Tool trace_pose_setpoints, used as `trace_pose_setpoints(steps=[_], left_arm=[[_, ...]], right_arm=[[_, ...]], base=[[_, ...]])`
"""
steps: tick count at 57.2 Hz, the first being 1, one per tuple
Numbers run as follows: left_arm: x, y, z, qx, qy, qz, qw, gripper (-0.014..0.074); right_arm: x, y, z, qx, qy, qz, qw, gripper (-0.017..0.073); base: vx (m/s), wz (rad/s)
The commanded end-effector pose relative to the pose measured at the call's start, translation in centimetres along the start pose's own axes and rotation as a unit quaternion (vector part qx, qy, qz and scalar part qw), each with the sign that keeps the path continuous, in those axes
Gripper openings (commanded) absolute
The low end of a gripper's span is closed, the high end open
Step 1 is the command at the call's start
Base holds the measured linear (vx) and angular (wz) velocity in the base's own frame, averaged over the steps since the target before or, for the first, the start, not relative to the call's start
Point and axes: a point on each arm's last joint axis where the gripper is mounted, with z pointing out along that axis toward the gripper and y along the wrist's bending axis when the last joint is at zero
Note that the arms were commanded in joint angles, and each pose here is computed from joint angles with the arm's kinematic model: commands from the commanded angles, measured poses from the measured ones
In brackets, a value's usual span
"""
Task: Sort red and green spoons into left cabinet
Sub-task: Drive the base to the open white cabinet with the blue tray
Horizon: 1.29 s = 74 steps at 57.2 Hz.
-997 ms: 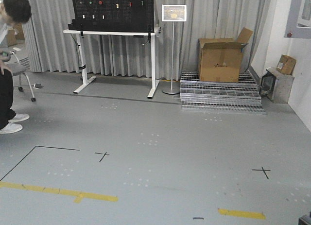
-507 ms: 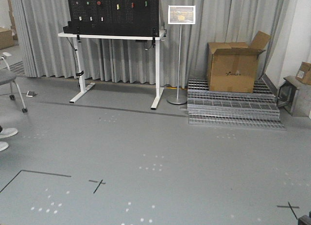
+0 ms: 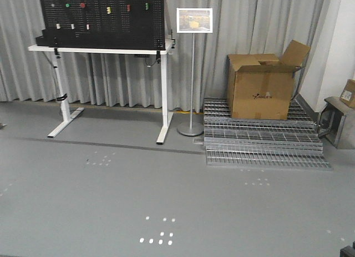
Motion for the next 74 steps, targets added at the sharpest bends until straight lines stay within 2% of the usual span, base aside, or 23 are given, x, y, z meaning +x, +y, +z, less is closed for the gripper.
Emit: trace_pose_setpoints(steps=[1,51,74], left_arm=[[-1.44,-0.02,-0.08,0.002,-0.047,-0.004,0.999,-0.0006],[-1.44,-0.02,-0.08,0.002,-0.047,-0.004,0.999,-0.0006],[-1.44,-0.02,-0.08,0.002,-0.047,-0.004,0.999,-0.0006]], right_arm=[[-1.59,-0.38,-0.14,0.017,-0.047,0.000,0.999,-0.0003],[-1.59,-0.38,-0.14,0.017,-0.047,0.000,0.999,-0.0003],[-1.59,-0.38,-0.14,0.017,-0.047,0.000,0.999,-0.0003]], base=[[0.69,-0.15],[0.66,-0.07],[0.60,-0.27]])
